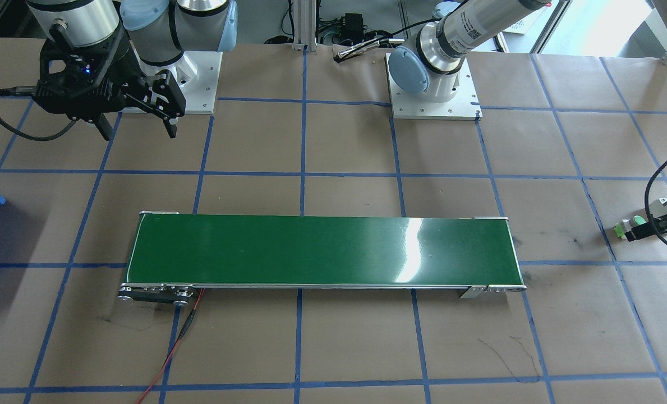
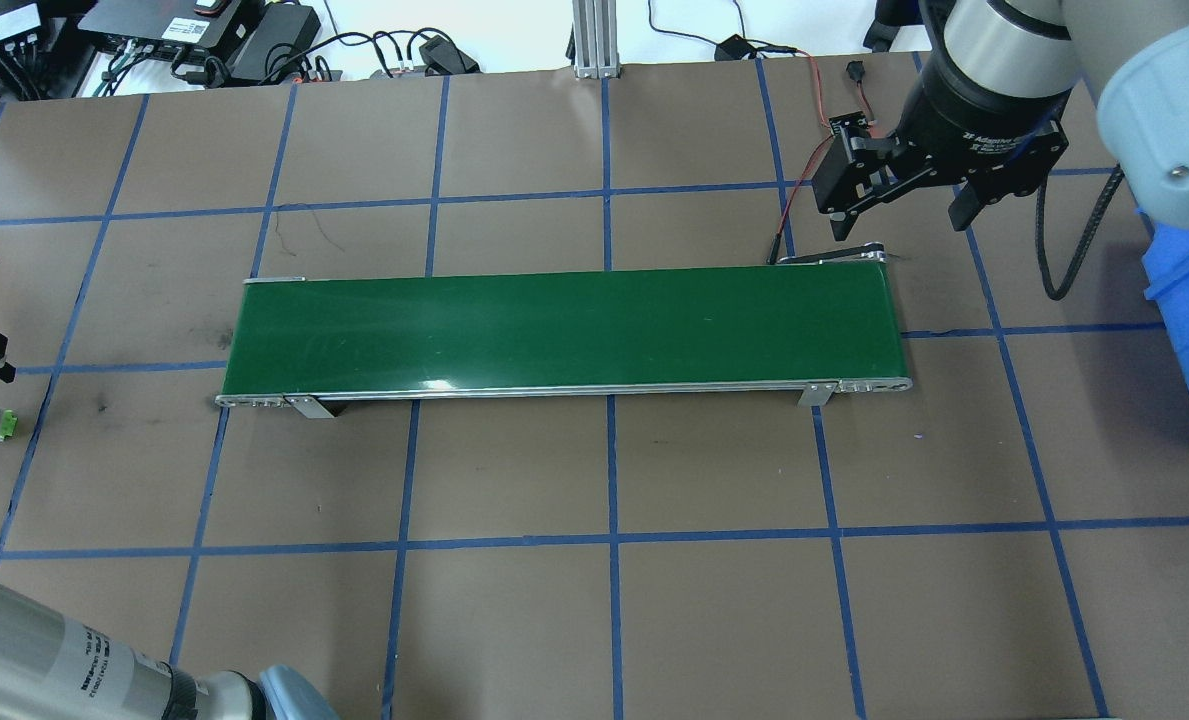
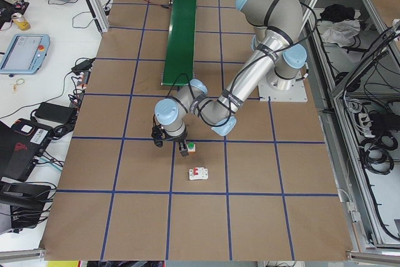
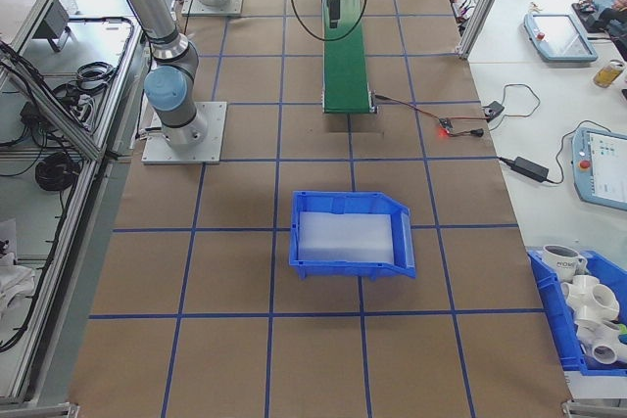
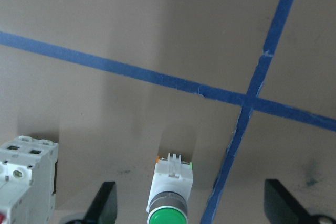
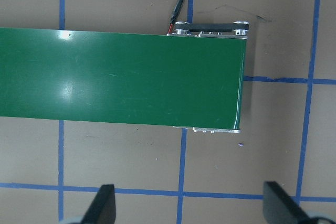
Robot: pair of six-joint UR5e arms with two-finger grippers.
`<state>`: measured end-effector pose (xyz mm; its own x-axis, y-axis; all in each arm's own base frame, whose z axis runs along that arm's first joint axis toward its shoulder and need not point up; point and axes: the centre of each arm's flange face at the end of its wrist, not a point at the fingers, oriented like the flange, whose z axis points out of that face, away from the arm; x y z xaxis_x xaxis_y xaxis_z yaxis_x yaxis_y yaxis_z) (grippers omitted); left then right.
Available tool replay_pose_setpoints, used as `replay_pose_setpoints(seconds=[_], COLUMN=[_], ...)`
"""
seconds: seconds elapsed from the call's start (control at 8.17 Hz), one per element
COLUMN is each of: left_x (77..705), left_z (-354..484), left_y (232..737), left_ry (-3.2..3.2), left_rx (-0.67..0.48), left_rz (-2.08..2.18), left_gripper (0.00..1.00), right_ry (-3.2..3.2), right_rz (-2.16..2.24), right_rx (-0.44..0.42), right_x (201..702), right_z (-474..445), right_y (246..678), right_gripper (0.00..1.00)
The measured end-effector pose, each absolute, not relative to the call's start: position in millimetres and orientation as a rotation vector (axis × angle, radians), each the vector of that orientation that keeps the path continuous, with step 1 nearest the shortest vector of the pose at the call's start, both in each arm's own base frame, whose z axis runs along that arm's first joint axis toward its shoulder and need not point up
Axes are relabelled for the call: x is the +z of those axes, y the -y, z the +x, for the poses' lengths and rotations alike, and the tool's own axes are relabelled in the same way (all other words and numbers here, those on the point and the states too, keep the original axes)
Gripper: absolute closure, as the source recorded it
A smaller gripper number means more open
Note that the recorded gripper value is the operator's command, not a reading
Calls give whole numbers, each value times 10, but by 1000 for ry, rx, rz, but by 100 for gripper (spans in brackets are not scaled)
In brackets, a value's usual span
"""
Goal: Move button from left to right
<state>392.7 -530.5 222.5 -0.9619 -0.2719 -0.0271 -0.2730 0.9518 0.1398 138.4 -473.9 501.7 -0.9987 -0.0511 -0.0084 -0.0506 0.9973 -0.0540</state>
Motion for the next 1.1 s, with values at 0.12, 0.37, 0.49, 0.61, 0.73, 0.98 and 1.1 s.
replay_pose_setpoints(seconds=[0.12, 0.37, 0.49, 0.61, 0.73, 0.98, 1.1], left_x=[2134, 1972, 1936, 1918, 1908, 1832, 1792], left_z=[3934, 3952, 3978, 3996, 4003, 3967, 3942], left_y=[5307, 5302, 5275, 5251, 5236, 5191, 5168], left_ry=[-3098, -3095, -3067, -3043, -3030, -3032, -3036], left_rx=[244, 290, 332, 365, 383, 413, 426], left_rz=[-449, -455, -446, -437, -432, -429, -429], left_gripper=[0, 2, 2, 1, 1, 13, 38], right_ry=[-3130, -3130, -3130, -3130, -3130, -3130, -3130], right_rz=[-80, -79, -79, -79, -79, -79, -79], right_rx=[-84, -85, -85, -85, -85, -85, -85], right_x=[5017, 5018, 5018, 5018, 5018, 5018, 5018], right_z=[1383, 1382, 1382, 1382, 1382, 1382, 1382], right_y=[4739, 4740, 4740, 4740, 4740, 4740, 4740], right_gripper=[0, 0, 0, 0, 0, 0, 0])
